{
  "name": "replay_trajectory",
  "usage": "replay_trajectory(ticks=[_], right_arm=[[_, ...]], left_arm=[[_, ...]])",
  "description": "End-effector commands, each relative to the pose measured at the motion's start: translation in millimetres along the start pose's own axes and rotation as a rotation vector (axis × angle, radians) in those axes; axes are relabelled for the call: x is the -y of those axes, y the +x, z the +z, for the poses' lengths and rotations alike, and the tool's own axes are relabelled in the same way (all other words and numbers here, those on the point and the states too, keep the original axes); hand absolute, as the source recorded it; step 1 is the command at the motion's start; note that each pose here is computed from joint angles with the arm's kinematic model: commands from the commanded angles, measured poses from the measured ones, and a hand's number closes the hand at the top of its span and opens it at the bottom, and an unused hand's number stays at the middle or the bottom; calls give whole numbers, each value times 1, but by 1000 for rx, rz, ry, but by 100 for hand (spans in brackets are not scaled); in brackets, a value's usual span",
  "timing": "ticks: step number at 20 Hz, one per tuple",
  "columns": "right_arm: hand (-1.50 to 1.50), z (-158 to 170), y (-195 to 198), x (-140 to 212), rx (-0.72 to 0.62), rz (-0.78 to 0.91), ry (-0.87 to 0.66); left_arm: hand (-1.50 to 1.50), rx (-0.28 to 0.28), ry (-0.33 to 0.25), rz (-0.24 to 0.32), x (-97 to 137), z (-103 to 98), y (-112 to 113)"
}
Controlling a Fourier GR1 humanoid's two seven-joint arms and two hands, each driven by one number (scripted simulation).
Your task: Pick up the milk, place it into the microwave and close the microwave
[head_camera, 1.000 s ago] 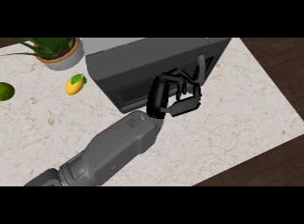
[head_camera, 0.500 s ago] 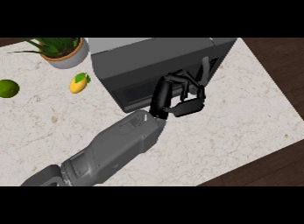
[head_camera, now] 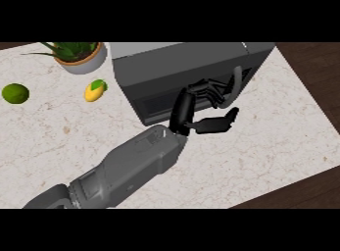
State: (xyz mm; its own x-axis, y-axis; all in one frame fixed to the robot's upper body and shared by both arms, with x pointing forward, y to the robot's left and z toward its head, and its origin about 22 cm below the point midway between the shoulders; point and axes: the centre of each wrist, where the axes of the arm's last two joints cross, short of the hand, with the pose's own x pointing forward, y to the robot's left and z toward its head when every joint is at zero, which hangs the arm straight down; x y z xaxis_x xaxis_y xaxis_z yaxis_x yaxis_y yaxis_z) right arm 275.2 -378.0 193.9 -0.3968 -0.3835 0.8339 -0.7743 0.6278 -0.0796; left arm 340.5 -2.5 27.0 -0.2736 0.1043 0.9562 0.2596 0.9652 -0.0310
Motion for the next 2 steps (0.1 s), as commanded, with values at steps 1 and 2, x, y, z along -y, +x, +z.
replay_trajectory(ticks=[1,2], right_arm=[[-150,6,3,0,-16,1,-18],[-150,8,4,-2,-30,0,-11]], left_arm=[[-150,-148,240,-74,-41,4,-33],[-150,-152,248,-65,-41,3,-32]])
